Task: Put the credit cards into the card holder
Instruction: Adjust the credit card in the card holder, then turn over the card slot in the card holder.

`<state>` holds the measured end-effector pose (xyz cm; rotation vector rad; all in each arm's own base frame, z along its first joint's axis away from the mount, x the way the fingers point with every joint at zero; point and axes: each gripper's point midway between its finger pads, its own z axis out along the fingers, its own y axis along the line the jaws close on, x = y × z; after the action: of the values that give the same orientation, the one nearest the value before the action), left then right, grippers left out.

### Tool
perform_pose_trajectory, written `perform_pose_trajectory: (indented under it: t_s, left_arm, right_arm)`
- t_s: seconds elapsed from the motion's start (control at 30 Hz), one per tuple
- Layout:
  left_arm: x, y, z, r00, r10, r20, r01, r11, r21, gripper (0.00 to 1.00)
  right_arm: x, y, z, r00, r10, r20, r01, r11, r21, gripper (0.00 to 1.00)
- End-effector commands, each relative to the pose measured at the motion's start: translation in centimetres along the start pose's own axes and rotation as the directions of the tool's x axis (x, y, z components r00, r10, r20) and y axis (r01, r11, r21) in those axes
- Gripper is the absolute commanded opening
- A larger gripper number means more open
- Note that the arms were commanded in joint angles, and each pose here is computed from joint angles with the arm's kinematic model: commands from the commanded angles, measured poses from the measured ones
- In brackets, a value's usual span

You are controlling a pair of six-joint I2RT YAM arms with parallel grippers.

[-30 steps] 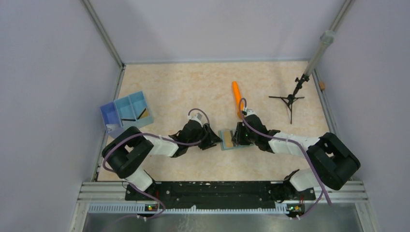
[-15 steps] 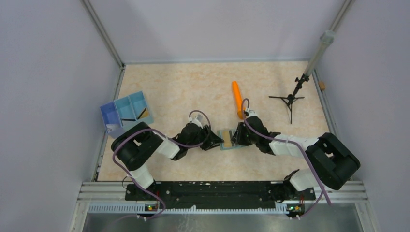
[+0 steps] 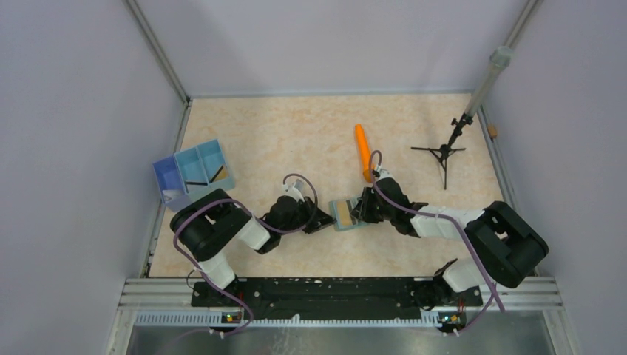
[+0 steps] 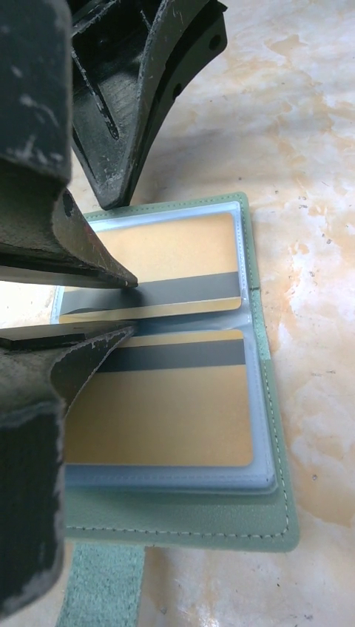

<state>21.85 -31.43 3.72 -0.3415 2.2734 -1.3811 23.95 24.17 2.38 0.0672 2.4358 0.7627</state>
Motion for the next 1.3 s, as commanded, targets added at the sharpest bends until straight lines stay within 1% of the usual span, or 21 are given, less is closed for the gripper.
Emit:
perform_pose_trajectory:
  t_s: [0.0, 0.1, 0.33, 0.47, 0.53, 0.63, 0.7, 0.83, 0.9, 1.0, 1.1, 1.2, 1.27]
  left_arm:
    - [-1.2, -3.6, -0.1, 0.998, 0.045, 0.054, -0.052, 0.990, 0.129, 0.05]
    - [-1.4, -4.3, -0.3, 0.996, 0.062, 0.062, -0.070, 0.987, 0.147, 0.00]
    - [-1.6, -5.2, -0.4, 0.994, 0.086, 0.068, -0.097, 0.981, 0.171, 0.00]
    - [-1.8, -5.7, -0.9, 0.992, 0.090, 0.083, -0.105, 0.976, 0.190, 0.00]
    - [-2.0, -5.7, -1.1, 0.991, 0.102, 0.090, -0.116, 0.978, 0.171, 0.00]
    - [-2.1, -5.3, -1.3, 0.988, 0.132, 0.083, -0.142, 0.982, 0.122, 0.00]
    - [-2.1, -5.7, -1.5, 0.986, 0.145, 0.084, -0.155, 0.980, 0.127, 0.00]
    - [-1.7, -6.0, -1.5, 0.984, 0.167, 0.058, -0.173, 0.975, 0.139, 0.00]
    - [-1.7, -4.8, -1.1, 0.983, 0.178, 0.037, -0.181, 0.981, 0.070, 0.00]
    - [-1.8, -3.1, -0.8, 0.978, 0.207, -0.014, -0.207, 0.977, -0.044, 0.09]
    - [-2.0, -2.9, -1.2, 0.976, 0.218, -0.019, -0.219, 0.972, -0.085, 0.23]
    - [-2.3, -2.6, -1.6, 0.974, 0.226, -0.010, -0.226, 0.967, -0.116, 0.35]
    - [-2.3, -2.4, -1.8, 0.974, 0.224, -0.011, -0.224, 0.966, -0.130, 0.37]
  right_arm:
    - [4.2, -2.2, -0.9, 0.989, 0.012, -0.146, -0.003, 0.998, 0.064, 0.22]
    - [3.6, -1.6, -1.2, 0.991, 0.005, -0.130, 0.001, 0.999, 0.047, 0.23]
    - [2.5, 0.3, -2.0, 0.994, 0.002, -0.106, -0.004, 1.000, -0.022, 0.23]
    - [1.5, 0.9, -2.8, 0.997, -0.001, -0.075, -0.001, 1.000, -0.027, 0.25]
    - [1.0, 1.0, -3.2, 0.998, -0.013, -0.058, 0.012, 1.000, -0.025, 0.32]
    - [0.5, 1.0, -3.7, 0.999, -0.032, -0.042, 0.032, 0.999, -0.011, 0.46]
    - [0.2, 1.3, -4.0, 0.999, -0.042, -0.033, 0.042, 0.999, -0.023, 0.52]
    - [-0.2, 2.0, -4.3, 0.999, -0.049, -0.016, 0.048, 0.997, -0.055, 0.57]
    - [-0.5, 1.6, -4.6, 0.998, -0.057, -0.004, 0.057, 0.998, -0.027, 0.58]
    - [-1.6, 0.2, -5.7, 0.996, -0.080, 0.042, 0.077, 0.995, 0.065, 0.63]
    - [-2.6, -1.3, -6.8, 0.992, -0.101, 0.077, 0.088, 0.984, 0.153, 0.66]
    - [-2.8, -3.0, -7.3, 0.995, -0.069, 0.076, 0.053, 0.980, 0.193, 0.65]
    - [-2.4, -3.5, -7.3, 0.997, -0.035, 0.063, 0.024, 0.984, 0.179, 0.61]
